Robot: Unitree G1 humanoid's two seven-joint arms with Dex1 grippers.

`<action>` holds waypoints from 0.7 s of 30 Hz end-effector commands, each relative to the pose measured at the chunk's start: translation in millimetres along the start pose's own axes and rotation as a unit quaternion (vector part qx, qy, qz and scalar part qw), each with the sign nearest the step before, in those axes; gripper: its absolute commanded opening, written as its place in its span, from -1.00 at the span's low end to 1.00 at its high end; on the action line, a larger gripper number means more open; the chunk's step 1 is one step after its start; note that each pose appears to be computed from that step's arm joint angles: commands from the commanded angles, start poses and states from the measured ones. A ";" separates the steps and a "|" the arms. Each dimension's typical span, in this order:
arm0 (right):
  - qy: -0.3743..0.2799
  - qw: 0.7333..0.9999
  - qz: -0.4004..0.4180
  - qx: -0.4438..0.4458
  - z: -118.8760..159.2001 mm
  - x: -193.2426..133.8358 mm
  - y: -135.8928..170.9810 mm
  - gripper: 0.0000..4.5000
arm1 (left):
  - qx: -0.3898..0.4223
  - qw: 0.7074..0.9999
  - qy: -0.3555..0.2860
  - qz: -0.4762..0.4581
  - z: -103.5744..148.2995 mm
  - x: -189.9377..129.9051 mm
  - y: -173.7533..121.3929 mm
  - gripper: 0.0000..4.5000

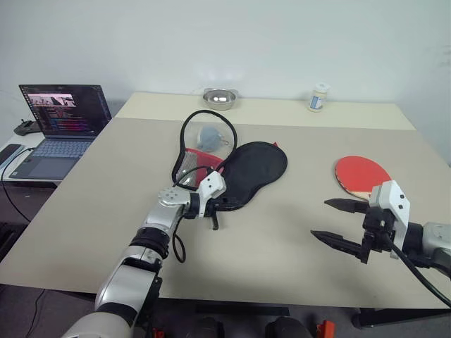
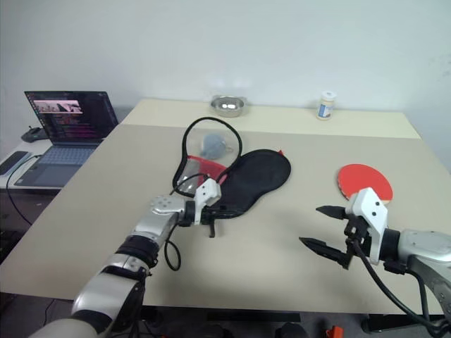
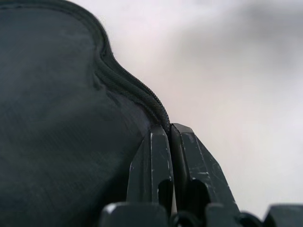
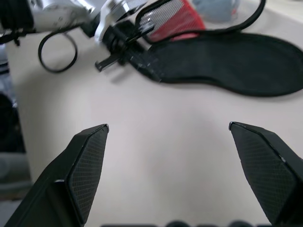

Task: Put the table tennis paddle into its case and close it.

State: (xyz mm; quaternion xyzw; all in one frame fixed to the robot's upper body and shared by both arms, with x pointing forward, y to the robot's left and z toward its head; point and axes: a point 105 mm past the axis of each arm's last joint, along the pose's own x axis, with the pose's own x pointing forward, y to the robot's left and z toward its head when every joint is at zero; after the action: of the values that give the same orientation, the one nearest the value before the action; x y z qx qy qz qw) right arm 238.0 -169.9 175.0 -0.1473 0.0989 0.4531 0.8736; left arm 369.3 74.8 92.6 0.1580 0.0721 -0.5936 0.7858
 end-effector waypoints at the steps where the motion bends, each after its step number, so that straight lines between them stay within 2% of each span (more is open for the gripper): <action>1: -0.006 0.999 -0.017 -0.031 7.7 -9.3 -7.3 1.00 | 0.013 1.000 -0.018 -0.013 19.7 17.5 -9.4 -0.99; 11: 0.006 0.999 -0.017 -0.034 3.9 -17.6 -8.9 1.00 | -0.035 0.999 -0.030 0.003 41.3 64.2 -28.9 -0.99; 16: 0.004 0.999 -0.023 -0.034 6.5 -18.8 -12.5 1.00 | -0.048 0.998 -0.038 -0.004 46.8 75.3 -38.5 -0.99; 19: -0.004 0.998 -0.046 -0.031 8.9 -18.1 -20.7 1.00 | -0.055 0.997 -0.054 -0.012 55.0 75.0 -41.0 -0.65; 21: -0.013 0.998 -0.060 -0.019 11.2 -16.0 -25.6 1.00 | -0.041 0.997 -0.056 -0.017 57.7 69.5 -41.9 -0.33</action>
State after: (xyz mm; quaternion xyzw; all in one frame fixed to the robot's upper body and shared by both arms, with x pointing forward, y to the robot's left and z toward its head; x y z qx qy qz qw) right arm 247.3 -190.4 185.9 -0.1624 0.0852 0.4180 0.8897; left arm 349.2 -12.7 100.9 0.0862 0.0906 -0.5977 0.7919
